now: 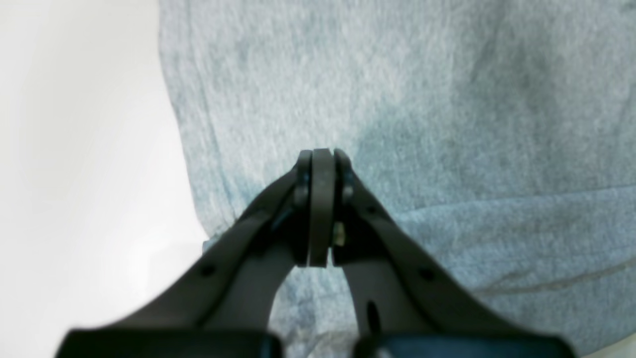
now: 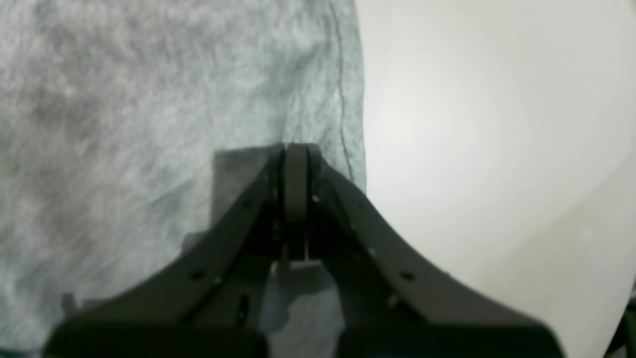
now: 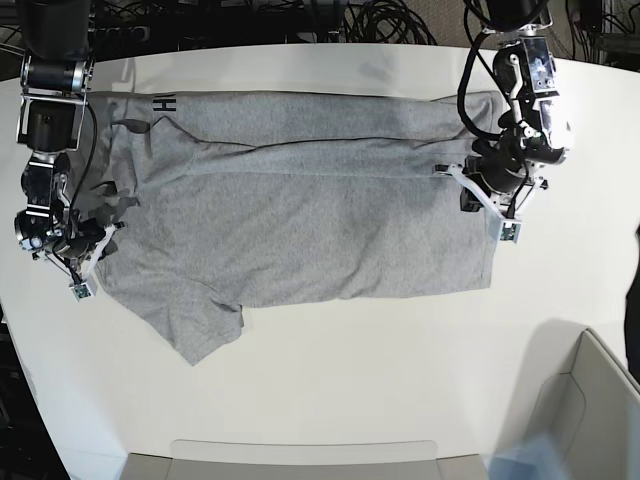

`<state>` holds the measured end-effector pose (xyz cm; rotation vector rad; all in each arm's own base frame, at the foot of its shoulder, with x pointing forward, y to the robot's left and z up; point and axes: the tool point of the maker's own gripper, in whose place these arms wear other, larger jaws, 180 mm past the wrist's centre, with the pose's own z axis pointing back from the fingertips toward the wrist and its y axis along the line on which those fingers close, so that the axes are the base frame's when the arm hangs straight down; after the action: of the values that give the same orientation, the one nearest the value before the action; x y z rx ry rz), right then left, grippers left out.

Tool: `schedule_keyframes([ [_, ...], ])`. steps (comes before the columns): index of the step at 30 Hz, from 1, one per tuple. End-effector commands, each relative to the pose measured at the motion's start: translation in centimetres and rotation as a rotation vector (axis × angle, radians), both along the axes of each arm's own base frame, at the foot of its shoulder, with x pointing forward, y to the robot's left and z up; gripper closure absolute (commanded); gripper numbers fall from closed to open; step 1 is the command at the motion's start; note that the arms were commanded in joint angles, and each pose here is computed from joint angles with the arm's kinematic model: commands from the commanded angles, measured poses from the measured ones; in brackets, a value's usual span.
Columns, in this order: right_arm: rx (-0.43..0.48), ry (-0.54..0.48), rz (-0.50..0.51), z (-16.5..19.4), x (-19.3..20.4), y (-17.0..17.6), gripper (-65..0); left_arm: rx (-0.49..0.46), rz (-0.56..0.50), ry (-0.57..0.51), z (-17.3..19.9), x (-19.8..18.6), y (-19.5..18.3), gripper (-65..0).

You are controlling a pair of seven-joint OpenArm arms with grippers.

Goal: Fold the T-shirt properly
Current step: 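Move both grippers to the folded shirt's side edges, then grasp the shirt's side edges with both grippers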

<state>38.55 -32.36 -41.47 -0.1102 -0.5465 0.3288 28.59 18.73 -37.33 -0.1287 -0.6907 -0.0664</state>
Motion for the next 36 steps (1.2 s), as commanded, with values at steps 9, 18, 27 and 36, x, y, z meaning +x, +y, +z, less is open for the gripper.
schedule_keyframes([
  [9, -0.183, 0.221, 0.212, -0.4, -12.0, 0.6, 0.0, 0.007, 0.0, -0.041, 1.1, 0.9, 0.4, 0.0],
  [18, -0.163, -0.051, 0.177, 7.5, -6.1, 0.6, -4.6, 0.001, -0.001, -0.072, 2.0, 2.0, 0.1, 0.0],
  [27, -0.038, -0.142, 0.174, 9.3, 2.7, 1.5, -18.8, -0.002, -0.002, -0.072, 2.0, 2.0, 0.1, 0.0],
  [36, 0.194, -0.141, 0.063, 6.4, 6.8, 2.0, -16.7, -0.008, 0.003, -0.049, 1.2, 1.8, 0.2, 0.0],
])
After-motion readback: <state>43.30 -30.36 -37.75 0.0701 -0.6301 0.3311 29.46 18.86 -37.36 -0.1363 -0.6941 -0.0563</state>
